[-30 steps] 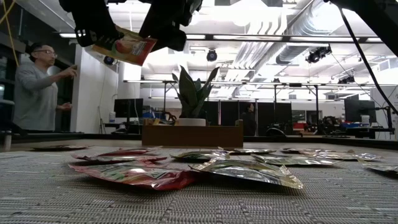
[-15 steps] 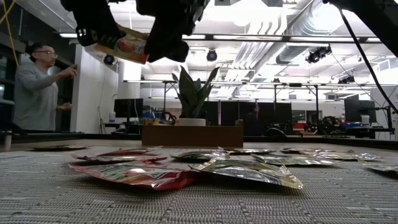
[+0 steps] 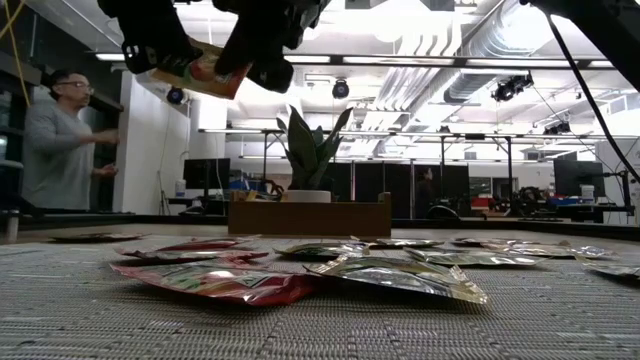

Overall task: Pick & Place Tea
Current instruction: Put the orange tea bag into the left section of the wooden organizer

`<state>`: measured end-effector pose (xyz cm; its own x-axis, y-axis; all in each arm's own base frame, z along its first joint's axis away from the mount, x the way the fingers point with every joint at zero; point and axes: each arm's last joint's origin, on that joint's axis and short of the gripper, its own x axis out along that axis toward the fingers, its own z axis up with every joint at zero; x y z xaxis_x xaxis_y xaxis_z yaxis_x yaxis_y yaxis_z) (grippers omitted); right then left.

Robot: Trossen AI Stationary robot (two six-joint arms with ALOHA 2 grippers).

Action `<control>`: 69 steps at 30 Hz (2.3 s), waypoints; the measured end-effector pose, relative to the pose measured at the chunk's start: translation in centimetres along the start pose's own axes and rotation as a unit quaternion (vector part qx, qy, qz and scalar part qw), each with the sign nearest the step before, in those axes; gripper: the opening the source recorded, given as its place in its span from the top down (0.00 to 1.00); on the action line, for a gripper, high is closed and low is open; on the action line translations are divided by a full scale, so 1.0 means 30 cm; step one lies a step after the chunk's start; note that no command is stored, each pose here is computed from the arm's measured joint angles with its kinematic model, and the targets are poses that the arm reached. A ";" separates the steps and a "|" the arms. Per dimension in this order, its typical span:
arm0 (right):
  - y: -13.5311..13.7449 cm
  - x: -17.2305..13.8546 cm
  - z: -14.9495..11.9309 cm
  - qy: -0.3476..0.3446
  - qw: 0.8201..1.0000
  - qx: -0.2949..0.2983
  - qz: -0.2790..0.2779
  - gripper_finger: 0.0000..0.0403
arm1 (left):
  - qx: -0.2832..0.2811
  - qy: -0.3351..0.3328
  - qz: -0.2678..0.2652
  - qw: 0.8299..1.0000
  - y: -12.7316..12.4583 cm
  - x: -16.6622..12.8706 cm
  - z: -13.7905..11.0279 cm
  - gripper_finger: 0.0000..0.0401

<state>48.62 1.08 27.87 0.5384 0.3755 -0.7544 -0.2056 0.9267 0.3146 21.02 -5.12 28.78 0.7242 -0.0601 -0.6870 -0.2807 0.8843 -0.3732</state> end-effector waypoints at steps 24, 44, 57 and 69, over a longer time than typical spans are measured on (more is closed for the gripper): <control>0.034 0.008 0.001 0.000 0.998 -0.008 -0.055 0.98 | -0.004 -0.030 -0.010 0.999 0.005 -0.051 0.007 0.91; 0.103 -0.207 0.037 -0.064 0.984 -0.007 -0.164 0.98 | -0.069 -0.207 0.038 0.975 0.049 -0.250 0.010 0.48; 0.100 -0.430 -0.016 -0.222 0.953 0.014 -0.204 0.98 | -0.061 -0.251 0.064 0.964 0.025 -0.265 -0.002 0.48; 0.119 -0.378 -0.291 -0.488 0.862 0.023 -0.137 0.98 | -0.044 -0.322 0.080 0.942 -0.001 -0.267 0.040 0.48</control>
<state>34.64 0.25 32.52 0.9972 -0.0676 0.0321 0.0579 0.9688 0.2409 15.99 -4.12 35.05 0.8926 0.3889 -0.2282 -0.4488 0.8152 -0.3661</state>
